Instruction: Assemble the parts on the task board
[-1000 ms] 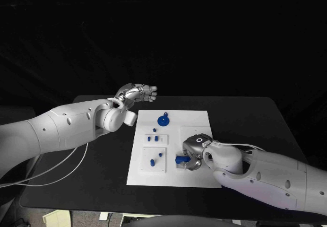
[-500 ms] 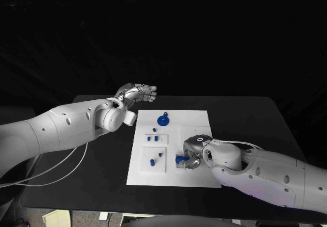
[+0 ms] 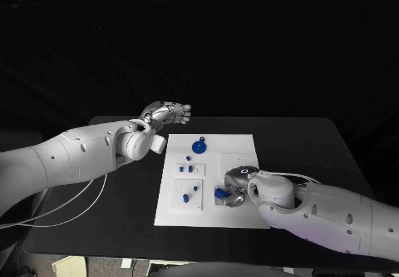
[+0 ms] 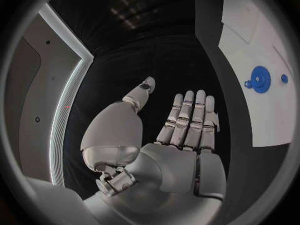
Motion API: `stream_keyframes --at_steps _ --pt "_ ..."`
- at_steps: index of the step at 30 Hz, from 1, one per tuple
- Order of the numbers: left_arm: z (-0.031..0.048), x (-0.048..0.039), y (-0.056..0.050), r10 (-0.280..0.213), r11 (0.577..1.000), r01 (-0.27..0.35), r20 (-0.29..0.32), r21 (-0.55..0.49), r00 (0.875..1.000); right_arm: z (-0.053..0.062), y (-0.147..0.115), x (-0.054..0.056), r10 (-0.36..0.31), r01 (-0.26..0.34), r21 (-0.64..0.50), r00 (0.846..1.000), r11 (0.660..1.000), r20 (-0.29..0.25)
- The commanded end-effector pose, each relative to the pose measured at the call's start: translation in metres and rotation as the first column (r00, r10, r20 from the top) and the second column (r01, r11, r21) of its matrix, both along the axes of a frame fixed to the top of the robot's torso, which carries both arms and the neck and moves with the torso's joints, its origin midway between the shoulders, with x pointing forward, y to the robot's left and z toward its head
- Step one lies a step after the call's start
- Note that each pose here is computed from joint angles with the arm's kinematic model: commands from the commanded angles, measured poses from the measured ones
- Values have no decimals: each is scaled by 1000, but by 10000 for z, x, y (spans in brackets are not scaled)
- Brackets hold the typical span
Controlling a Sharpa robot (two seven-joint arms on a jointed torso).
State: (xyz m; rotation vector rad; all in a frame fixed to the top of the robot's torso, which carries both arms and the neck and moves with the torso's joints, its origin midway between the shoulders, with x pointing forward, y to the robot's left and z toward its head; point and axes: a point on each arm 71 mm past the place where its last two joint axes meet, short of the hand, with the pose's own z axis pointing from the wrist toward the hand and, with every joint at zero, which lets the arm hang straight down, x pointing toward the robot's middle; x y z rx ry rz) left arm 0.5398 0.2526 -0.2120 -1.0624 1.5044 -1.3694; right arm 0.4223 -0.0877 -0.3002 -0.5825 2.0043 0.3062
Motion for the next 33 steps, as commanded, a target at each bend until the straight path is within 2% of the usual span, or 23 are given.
stream_keyframes --at_steps 1,10,24,33 --pt "15 2 -21 -7 1000 7 5 -10 1000 -34 -2 -20 -9 9 -22 1000 1000 -26" --pt "15 1 -23 -7 1000 7 4 -10 1000 -81 15 -45 -60 63 13 988 998 -139" --pt "14 2 -23 -8 1000 8 1 -9 1000 -84 12 -23 -101 112 62 981 992 -164" --pt "15 2 -28 -9 1000 9 0 -9 1000 -78 12 -11 -112 127 82 981 989 -160"
